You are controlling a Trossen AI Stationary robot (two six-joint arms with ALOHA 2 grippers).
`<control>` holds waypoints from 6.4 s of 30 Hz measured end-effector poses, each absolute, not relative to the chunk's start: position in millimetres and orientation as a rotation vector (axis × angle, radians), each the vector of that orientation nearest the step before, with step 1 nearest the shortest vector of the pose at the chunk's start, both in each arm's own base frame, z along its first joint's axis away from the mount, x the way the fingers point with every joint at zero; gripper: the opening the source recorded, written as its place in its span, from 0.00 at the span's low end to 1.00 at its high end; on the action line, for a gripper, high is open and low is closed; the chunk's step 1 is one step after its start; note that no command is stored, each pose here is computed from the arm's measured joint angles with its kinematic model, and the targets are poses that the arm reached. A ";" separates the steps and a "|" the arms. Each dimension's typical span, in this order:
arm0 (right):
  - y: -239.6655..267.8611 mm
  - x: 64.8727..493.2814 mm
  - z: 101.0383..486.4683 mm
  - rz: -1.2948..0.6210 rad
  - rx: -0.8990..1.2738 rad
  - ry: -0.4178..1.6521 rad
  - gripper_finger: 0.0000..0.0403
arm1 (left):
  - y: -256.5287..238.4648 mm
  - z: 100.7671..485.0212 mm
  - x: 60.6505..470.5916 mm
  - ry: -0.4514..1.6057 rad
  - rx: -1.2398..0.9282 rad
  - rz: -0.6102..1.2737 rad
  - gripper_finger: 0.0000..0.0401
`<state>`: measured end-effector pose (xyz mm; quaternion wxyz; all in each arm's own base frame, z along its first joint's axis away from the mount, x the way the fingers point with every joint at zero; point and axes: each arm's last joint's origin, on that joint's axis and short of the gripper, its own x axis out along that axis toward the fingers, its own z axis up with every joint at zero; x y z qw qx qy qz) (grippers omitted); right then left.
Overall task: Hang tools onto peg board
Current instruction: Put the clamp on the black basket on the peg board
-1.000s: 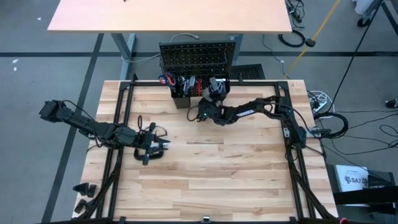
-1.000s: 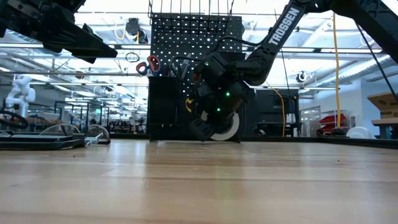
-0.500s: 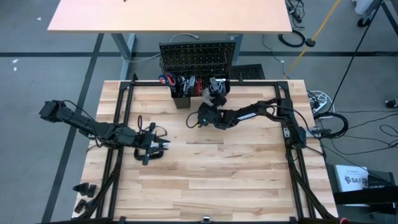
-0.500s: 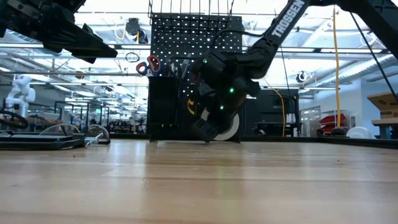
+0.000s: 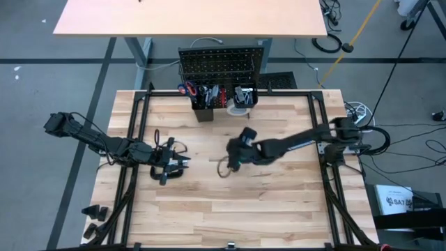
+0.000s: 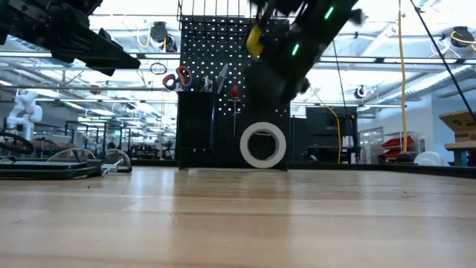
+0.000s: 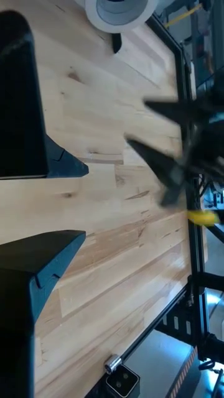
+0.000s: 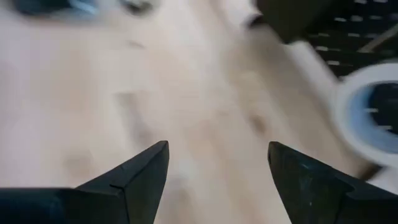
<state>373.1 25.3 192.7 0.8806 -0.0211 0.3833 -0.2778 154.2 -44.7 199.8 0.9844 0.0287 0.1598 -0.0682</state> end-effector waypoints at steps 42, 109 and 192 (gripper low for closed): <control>133.5 347.7 233.4 -0.025 0.022 0.582 0.64 | -50.4 158.7 153.9 1.165 -0.192 0.227 0.21; 89.3 465.4 171.8 0.116 -0.054 0.540 0.64 | -28.9 232.9 162.3 0.613 -0.007 0.155 0.00; -13.3 375.5 511.6 -0.911 -0.809 0.193 0.07 | 10.1 193.0 111.9 0.575 -0.291 0.831 0.00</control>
